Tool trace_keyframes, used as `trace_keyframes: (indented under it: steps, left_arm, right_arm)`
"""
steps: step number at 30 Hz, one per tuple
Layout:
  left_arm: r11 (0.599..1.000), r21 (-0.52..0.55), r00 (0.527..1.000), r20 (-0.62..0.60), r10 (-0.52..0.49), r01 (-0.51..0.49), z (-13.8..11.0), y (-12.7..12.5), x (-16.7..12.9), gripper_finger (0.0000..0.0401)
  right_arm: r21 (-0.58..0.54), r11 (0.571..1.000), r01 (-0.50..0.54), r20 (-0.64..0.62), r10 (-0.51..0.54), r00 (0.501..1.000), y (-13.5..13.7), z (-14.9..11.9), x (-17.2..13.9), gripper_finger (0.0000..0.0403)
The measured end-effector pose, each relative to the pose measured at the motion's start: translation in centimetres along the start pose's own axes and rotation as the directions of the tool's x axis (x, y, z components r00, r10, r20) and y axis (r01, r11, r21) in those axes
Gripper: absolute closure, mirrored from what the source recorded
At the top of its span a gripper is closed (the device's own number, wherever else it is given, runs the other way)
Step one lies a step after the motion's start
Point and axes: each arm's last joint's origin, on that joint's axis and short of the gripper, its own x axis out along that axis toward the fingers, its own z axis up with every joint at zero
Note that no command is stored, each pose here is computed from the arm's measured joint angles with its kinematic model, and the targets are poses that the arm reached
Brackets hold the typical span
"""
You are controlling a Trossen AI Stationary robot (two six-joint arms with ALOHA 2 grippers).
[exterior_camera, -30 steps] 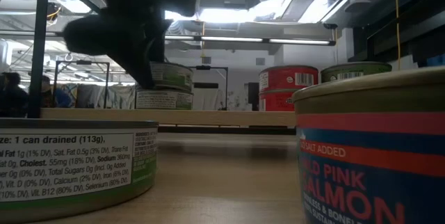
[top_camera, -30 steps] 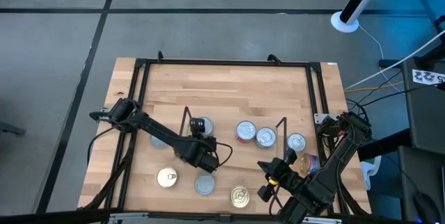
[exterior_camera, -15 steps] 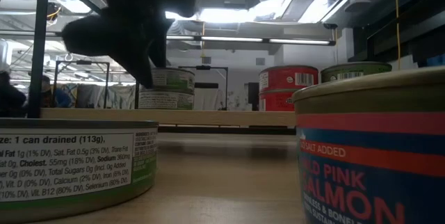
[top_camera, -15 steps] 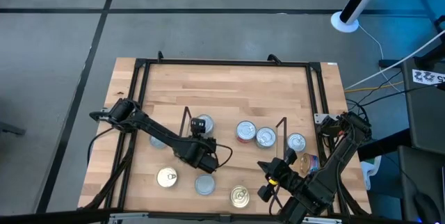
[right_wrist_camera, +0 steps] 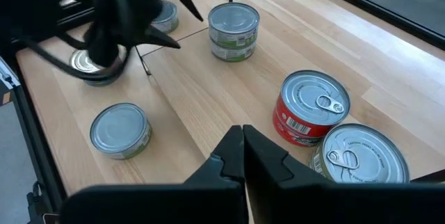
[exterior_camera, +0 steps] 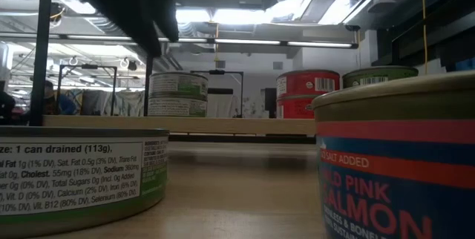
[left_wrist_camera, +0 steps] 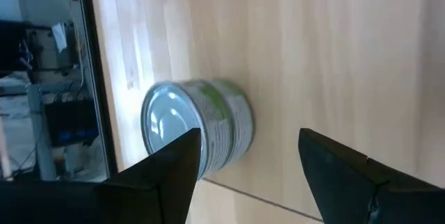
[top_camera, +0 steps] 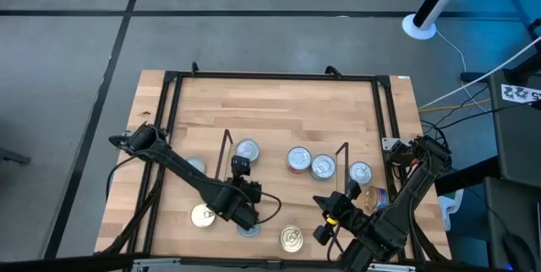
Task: Stack canned seafood by type on shelf
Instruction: Stack the green white tuna can on top of the green white tuna cans on the shelf
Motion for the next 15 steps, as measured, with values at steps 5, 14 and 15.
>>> trace_keyframes:
  steps: [5, 14, 15]
  left_arm:
    - [1.000, -0.012, 0.997, 0.070, -0.026, 0.027, 0.7, -0.1, -2.2, 0.0164]
    - [0.993, -0.028, 0.971, 0.214, -0.109, 0.118, 1.2, -1.8, -5.6, 0.0164]
    - [0.990, -0.029, 0.965, 0.229, -0.128, 0.139, 1.2, -2.1, -5.9, 0.0164]
  right_arm:
    - [-0.046, 0.999, -0.003, -0.021, 0.002, 1.000, 0.0, -0.1, 0.0, 0.0398]
    - [-0.249, 0.967, -0.061, -0.171, 0.018, 0.985, 0.1, -0.5, 0.0, 0.0398]
    - [-0.264, 0.962, -0.074, -0.190, 0.023, 0.981, 0.2, -0.5, -0.1, 0.0398]
